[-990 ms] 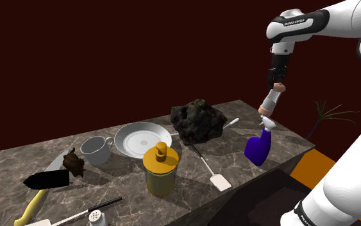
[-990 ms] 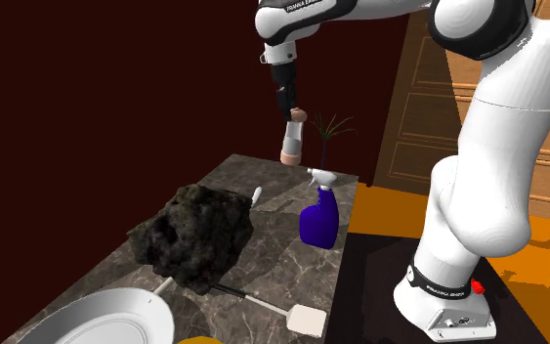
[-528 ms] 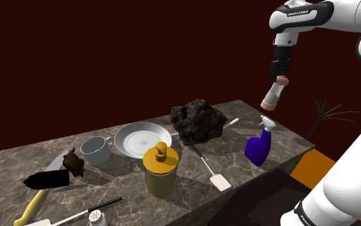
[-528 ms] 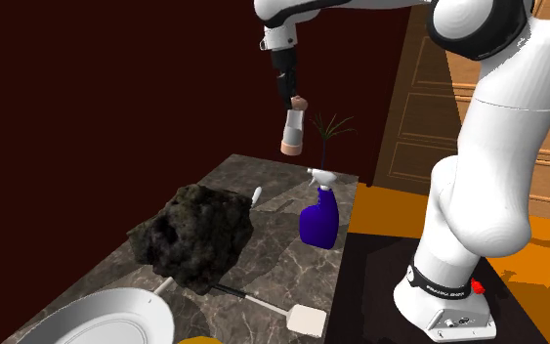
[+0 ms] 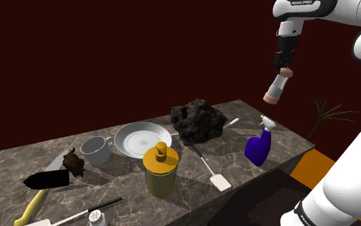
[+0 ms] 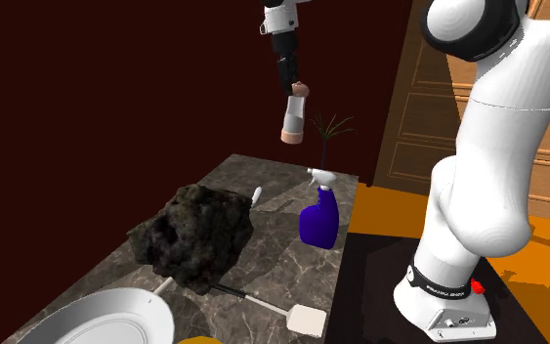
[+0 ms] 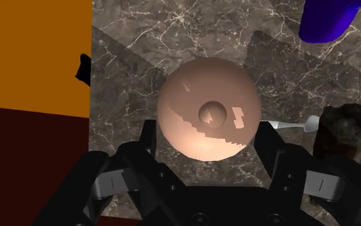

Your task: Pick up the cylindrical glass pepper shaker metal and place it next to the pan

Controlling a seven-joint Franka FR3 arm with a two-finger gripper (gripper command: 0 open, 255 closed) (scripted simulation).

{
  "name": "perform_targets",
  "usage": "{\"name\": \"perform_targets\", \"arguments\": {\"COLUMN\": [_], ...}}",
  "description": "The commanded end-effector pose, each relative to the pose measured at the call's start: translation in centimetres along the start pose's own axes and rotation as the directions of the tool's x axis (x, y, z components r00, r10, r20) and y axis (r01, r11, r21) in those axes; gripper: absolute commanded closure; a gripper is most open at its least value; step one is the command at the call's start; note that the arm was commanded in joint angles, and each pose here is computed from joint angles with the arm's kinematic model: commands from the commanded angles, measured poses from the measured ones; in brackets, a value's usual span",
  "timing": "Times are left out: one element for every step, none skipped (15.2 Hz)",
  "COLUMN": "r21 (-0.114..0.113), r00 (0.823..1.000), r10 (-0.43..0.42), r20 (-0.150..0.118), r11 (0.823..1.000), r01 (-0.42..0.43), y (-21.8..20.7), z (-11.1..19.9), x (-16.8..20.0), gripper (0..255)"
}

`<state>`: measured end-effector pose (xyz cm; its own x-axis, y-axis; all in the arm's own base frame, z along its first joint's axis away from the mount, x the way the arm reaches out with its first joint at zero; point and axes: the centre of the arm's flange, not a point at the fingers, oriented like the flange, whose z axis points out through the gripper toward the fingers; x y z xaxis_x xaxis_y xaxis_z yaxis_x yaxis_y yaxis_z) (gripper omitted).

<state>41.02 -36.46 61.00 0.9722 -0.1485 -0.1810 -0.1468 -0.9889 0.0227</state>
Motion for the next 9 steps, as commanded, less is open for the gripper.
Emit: {"name": "perform_targets", "arguments": {"r21": [0.000,0.000,0.000,0.000,0.000,0.000,0.000,0.000,0.000], "r00": [1.000,1.000,1.000,1.000,1.000,1.000,1.000,1.000,1.000], "r10": [0.000,0.000,0.000,0.000,0.000,0.000,0.000,0.000,0.000], "r20": [0.000,0.000,0.000,0.000,0.000,0.000,0.000,0.000,0.000], "r11": [1.000,1.000,1.000,1.000,1.000,1.000,1.000,1.000,1.000], "r01": [0.000,0.000,0.000,0.000,0.000,0.000,0.000,0.000,0.000], "y": [0.0,0.0,0.0,0.0,0.0,0.1,0.1,0.1,-1.2], "z": [-1.1,-1.6,-2.1,-2.6,-3.1,-3.6,-4.2,-4.5,-4.5], "x": [-0.1,-0.2,-0.3,-0.4,-0.5,-0.6,-0.7,-0.8,-0.8], "gripper": [255,255,255,255,255,255,255,255,255]}}
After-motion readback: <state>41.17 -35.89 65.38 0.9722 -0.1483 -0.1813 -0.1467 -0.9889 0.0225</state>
